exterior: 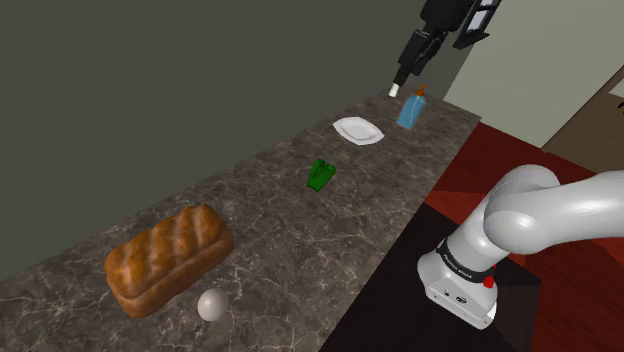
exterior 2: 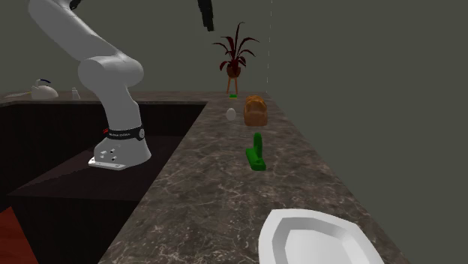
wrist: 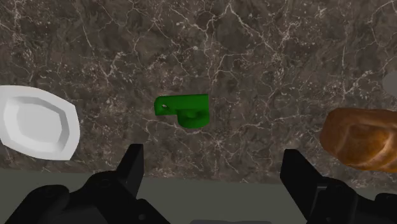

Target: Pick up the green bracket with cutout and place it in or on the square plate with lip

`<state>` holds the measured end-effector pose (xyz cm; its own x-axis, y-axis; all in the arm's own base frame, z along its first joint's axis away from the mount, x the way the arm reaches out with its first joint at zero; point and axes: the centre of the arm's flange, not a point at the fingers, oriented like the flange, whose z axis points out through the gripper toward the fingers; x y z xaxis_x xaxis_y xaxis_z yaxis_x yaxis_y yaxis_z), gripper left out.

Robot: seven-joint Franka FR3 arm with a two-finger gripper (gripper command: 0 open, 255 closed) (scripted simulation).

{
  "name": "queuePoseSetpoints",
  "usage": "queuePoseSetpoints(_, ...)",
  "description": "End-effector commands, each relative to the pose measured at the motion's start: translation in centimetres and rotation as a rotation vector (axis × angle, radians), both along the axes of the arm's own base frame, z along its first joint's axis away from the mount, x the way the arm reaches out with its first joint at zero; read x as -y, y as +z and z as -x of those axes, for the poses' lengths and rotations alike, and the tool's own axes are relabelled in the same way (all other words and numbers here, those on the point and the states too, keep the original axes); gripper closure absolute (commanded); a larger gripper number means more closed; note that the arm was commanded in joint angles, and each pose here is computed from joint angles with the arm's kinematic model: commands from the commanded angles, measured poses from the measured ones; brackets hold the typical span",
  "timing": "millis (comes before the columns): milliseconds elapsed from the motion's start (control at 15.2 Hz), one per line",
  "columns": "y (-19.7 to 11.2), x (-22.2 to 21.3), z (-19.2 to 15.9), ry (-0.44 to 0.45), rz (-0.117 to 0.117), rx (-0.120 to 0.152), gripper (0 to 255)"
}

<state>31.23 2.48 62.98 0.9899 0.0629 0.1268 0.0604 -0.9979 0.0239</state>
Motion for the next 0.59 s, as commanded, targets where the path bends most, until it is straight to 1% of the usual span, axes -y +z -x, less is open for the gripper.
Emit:
queuePoseSetpoints(0,0.0,0.0,0.0,0.000,0.000,0.000,0)
queuePoseSetpoints(528,-9.2,-2.5,-5.0,-0.376,-0.016,-0.015,0)
